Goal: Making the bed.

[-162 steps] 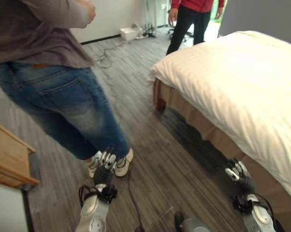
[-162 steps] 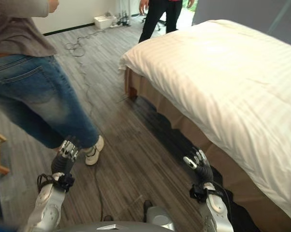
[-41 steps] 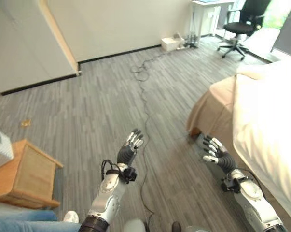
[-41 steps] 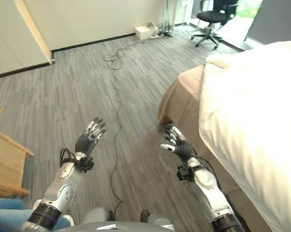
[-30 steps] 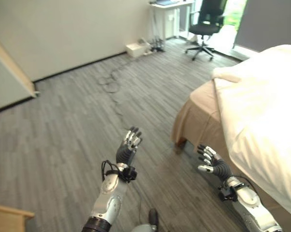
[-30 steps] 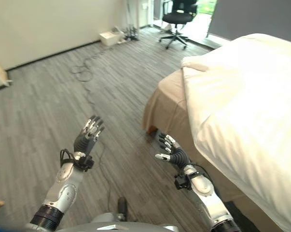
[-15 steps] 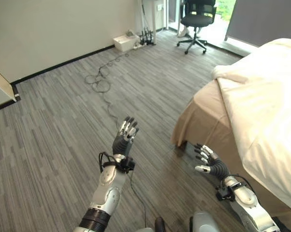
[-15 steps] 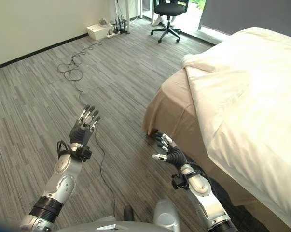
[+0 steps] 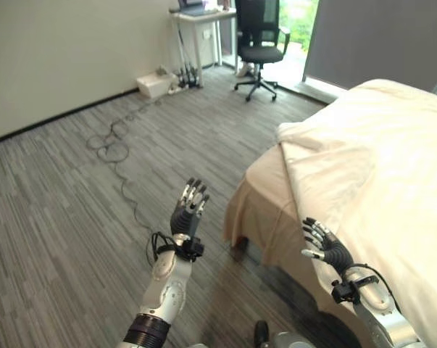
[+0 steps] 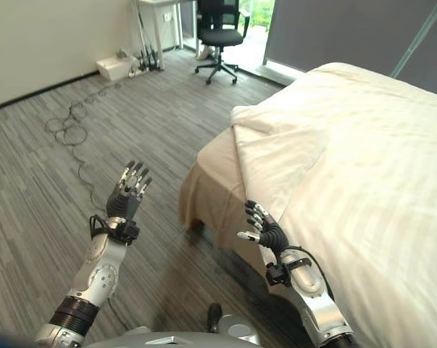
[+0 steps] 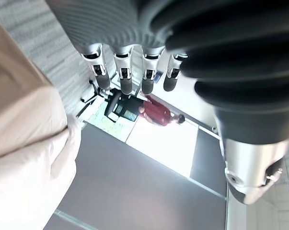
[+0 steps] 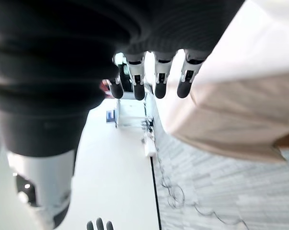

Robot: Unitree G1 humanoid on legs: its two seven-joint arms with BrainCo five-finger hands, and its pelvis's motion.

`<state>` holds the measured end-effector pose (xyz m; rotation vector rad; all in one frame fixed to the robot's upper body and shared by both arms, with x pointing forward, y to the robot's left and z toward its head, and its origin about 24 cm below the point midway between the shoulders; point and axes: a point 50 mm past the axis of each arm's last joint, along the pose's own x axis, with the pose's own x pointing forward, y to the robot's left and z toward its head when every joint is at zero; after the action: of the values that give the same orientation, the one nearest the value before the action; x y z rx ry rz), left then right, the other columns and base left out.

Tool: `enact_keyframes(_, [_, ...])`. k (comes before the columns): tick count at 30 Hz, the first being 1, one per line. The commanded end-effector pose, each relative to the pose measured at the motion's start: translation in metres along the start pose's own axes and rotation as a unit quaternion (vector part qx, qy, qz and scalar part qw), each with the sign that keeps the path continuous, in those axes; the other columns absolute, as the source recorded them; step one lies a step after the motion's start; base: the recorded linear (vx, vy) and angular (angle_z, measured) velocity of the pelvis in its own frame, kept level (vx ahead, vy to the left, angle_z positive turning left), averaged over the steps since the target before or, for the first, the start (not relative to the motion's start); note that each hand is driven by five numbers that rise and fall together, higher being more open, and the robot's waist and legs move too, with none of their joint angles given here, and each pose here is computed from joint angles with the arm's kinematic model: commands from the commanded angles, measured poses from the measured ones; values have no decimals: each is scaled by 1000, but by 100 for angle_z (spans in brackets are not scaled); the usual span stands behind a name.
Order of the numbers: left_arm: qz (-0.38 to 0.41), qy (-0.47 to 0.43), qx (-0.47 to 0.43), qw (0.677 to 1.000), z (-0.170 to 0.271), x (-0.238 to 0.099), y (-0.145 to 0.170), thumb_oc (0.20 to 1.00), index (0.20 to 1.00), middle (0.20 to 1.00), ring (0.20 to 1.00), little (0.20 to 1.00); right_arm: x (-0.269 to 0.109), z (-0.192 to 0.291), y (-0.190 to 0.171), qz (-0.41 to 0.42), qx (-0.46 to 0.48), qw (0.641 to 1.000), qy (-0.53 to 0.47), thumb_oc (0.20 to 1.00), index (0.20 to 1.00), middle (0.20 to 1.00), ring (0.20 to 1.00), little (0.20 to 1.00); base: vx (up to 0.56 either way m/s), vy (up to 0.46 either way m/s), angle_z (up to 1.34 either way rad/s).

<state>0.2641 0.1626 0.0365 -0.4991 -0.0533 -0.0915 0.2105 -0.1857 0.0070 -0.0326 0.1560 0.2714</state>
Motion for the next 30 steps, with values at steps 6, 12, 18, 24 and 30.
enact_keyframes(6, [-29, -50, -46, 997, 15, 17, -16, 1000, 1000, 1000, 1000, 1000, -3, 19, -12, -16, -34, 998, -52, 1000, 1000, 1000, 1000, 1000, 209, 116, -17])
enact_keyframes(12, [-33, -64, -53, 996, 18, 20, -23, 1000, 1000, 1000, 1000, 1000, 2, 19, -8, -11, -26, 998, -56, 1000, 1000, 1000, 1000, 1000, 203, 127, -99])
enact_keyframes(18, [-24, -91, -23, 995, 33, 15, -7, 1000, 1000, 1000, 1000, 1000, 3, 18, -15, -10, -38, 998, -46, 1000, 1000, 1000, 1000, 1000, 316, 418, -105])
enact_keyframes(24, [6, -104, 54, 993, 52, 11, 16, 1000, 1000, 1000, 1000, 1000, 10, 13, -10, -31, 2, 998, -47, 1000, 1000, 1000, 1000, 1000, 113, 404, -67])
enact_keyframes(30, [31, -91, 94, 991, 56, 2, 33, 1000, 1000, 1000, 1000, 1000, 7, 6, -6, -13, -7, 1000, -27, 1000, 1000, 1000, 1000, 1000, 70, 355, -44])
